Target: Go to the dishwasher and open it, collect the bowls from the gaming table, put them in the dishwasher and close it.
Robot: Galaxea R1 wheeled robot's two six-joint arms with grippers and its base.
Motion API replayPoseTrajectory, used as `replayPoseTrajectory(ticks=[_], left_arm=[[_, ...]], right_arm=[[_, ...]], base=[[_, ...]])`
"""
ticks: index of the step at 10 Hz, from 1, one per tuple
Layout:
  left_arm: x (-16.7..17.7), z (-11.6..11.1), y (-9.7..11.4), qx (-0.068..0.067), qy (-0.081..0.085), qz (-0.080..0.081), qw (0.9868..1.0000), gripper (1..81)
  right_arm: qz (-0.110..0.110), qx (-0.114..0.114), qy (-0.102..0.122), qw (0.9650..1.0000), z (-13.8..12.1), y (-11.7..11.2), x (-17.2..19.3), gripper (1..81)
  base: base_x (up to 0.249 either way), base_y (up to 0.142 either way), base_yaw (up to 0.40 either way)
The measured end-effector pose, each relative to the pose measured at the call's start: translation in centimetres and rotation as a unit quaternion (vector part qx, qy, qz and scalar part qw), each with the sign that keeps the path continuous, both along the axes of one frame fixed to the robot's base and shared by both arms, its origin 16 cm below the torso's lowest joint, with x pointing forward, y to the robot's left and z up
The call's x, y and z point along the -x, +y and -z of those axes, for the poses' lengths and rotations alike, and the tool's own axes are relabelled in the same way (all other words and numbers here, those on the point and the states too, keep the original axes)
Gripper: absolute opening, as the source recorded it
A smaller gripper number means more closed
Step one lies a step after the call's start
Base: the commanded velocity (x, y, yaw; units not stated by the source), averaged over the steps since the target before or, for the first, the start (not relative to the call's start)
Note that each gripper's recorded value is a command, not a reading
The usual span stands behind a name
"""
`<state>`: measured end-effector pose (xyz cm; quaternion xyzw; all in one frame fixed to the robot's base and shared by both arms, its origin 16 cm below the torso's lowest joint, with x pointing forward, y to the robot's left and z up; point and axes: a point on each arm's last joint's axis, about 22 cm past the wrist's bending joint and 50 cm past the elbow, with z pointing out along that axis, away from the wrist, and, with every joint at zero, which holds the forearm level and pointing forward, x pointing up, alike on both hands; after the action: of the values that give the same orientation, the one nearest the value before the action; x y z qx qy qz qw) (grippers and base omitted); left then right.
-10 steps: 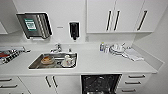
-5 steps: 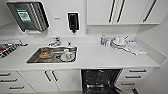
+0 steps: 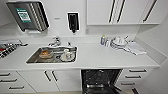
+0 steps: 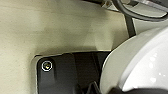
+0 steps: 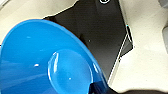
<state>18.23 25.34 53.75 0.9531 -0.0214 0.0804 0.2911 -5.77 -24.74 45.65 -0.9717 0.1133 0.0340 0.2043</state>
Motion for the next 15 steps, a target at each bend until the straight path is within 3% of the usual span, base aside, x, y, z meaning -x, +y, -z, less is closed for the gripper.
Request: replayPoseTrajectory(ticks=[1, 3, 7, 9, 10, 12, 15], left_arm=[[-1.9, -0.8, -1.1, 0.011, -0.007, 0.004, 0.9999, 1.0], [-5.9, -1.9, -2.2, 0.018, -0.014, 0.018, 0.9996, 1.0], [-10.6, -0.3, -5.4, 0.034, 0.022, 0.043, 0.9983, 1.0], [-12.5, 0.3, -8.2, 0.047, 0.037, 0.062, 0.9963, 1.0], [-14.1, -0.1, -9.3, 0.051, 0.041, 0.066, 0.9957, 1.0], [-18.8, -1.7, -11.7, 0.057, 0.028, 0.081, 0.9946, 1.0], [-23.9, -4.7, -18.1, 0.080, 0.014, 0.107, 0.9909, 1.0]], right_arm=[[0.001, -0.002, -0.002, 1.0000, 0.0, 0.1, -0.4, 1.0], [0.002, -0.008, 0.002, 1.0000, 0.0, 0.8, -0.6, 1.0], [0.006, -0.011, 0.055, 0.9984, -0.2, 1.1, 2.8, 1.0], [0.007, -0.011, 0.079, 0.9968, -0.3, 1.1, 4.4, 1.0], [0.007, -0.011, 0.080, 0.9967, -0.3, 1.1, 4.4, 1.0], [0.008, -0.011, 0.079, 0.9968, -0.2, 1.2, 4.1, 1.0], [0.008, -0.010, 0.080, 0.9967, -0.2, 1.1, 4.2, 1.0]], base=[[0.000, 0.000, 0.000], [0.000, 0.000, 0.000], [0.000, 0.000, 0.000], [0.000, 0.000, 0.000], [0.000, 0.000, 0.000], [0.000, 0.000, 0.000], [0.000, 0.000, 0.000]])
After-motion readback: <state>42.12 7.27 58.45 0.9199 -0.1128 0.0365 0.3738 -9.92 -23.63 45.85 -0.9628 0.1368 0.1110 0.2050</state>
